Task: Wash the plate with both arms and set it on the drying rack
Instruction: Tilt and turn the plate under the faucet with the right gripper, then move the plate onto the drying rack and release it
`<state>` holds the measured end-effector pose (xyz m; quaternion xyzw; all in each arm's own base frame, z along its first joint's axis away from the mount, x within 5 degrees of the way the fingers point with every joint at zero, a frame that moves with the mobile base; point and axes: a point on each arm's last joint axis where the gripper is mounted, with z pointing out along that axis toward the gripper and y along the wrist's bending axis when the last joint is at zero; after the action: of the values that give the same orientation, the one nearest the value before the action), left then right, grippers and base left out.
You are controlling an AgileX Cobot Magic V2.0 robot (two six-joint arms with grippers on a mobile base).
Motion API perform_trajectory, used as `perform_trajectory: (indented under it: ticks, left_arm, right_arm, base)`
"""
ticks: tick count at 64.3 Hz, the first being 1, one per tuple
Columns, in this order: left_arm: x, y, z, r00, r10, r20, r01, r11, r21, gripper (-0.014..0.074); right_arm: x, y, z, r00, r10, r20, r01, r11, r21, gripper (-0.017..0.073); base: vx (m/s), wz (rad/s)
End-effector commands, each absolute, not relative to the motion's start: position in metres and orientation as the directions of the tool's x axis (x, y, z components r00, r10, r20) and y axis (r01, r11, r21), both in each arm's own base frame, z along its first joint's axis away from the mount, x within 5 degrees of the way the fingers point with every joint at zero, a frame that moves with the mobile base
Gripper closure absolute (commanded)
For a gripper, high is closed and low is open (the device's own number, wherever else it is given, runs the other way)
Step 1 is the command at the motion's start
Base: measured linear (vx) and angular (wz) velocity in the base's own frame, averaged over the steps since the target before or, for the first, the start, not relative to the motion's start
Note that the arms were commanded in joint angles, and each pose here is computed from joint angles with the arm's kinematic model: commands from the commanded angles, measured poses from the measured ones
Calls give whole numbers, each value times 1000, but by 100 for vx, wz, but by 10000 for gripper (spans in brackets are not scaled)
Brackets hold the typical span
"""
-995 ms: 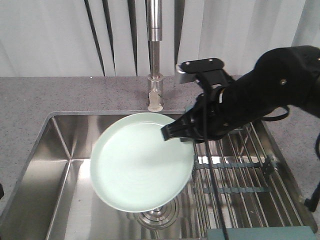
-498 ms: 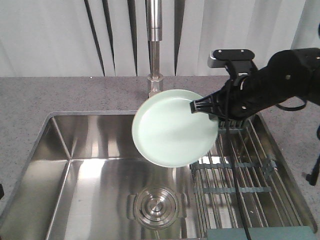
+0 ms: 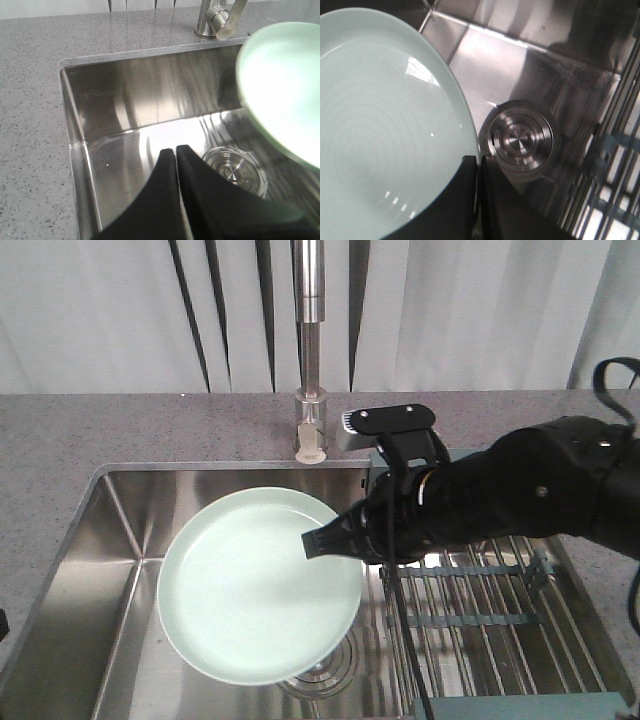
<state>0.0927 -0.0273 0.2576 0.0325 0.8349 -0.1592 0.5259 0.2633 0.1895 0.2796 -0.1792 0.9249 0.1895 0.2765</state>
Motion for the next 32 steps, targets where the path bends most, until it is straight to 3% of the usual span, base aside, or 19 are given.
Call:
perform_trajectory:
  ticks: [1,12,32]
  left_arm:
    - [96,-25,270,-383,-155,-911,204,947,-247,600]
    - [96,-25,270,-383,-155,-911,204,947,-247,600]
    - [96,-25,270,-383,-155,-911,204,947,-247,600]
  right_arm:
    - [289,195,304,-692,-125,-711,-428,864,265,561]
    - [329,171,318,-662,-87,-745,-360,908,214,561]
    - [326,62,340,-752,-96,-653,-130,991,5,561]
  base:
    - [0,0]
    - [0,0]
    - [0,0]
